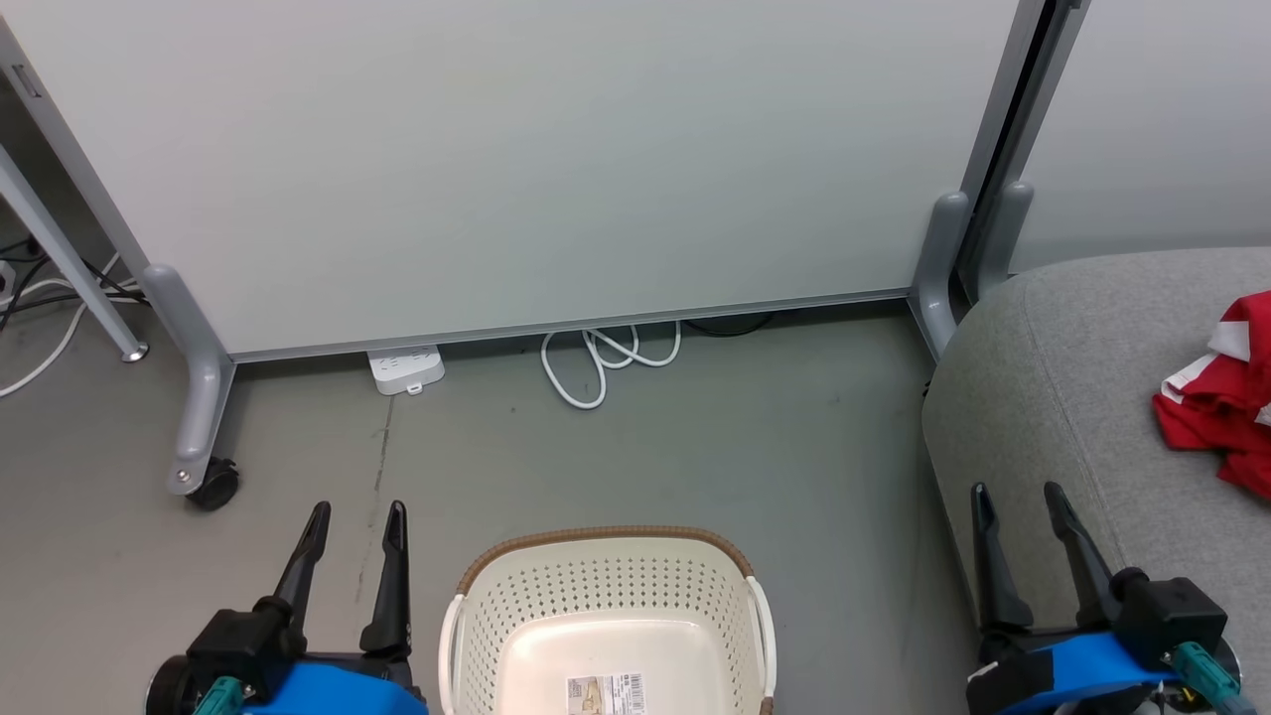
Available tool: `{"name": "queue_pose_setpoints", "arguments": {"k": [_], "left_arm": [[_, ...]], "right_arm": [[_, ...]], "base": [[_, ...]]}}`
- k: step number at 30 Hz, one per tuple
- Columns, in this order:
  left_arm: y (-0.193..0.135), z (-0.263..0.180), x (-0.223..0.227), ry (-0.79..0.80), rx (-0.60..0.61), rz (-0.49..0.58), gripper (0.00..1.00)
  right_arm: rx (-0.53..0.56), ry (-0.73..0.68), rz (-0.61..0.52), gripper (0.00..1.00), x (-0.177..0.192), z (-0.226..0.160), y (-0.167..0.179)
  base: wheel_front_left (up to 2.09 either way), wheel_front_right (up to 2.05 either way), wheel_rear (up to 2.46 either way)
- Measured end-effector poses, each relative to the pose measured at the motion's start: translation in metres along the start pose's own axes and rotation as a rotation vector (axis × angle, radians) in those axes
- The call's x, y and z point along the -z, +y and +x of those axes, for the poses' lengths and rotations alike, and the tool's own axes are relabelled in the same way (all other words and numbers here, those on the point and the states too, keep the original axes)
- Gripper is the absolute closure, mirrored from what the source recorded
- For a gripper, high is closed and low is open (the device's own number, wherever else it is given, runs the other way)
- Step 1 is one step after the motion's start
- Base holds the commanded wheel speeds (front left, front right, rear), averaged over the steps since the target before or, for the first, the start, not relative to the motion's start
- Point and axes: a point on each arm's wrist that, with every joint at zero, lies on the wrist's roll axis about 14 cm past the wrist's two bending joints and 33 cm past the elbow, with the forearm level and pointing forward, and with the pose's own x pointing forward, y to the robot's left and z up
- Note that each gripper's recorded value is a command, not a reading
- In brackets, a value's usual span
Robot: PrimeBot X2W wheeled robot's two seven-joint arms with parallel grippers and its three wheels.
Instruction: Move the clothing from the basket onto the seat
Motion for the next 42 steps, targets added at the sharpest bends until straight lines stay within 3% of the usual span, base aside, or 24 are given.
{"name": "queue_pose_setpoints", "arguments": {"k": [1,7,42], "left_arm": [[0.0,0.0,0.001,0.003,-0.001,0.0,1.0],[0.004,-0.013,0.027,0.092,-0.022,-0.023,1.0],[0.029,-0.011,0.031,0.123,-0.171,-0.592,1.0]], "right_arm": [[0.0,0.003,0.0,1.0,0.001,0.0,0.0],[0.016,0.078,0.021,1.0,0.023,-0.009,-0.003],[0.166,0.088,0.606,1.0,0.023,-0.009,-0.025]], "base": [[0.0,0.0,0.0],[0.0,0.0,0.0],[0.0,0.0,0.0]]}}
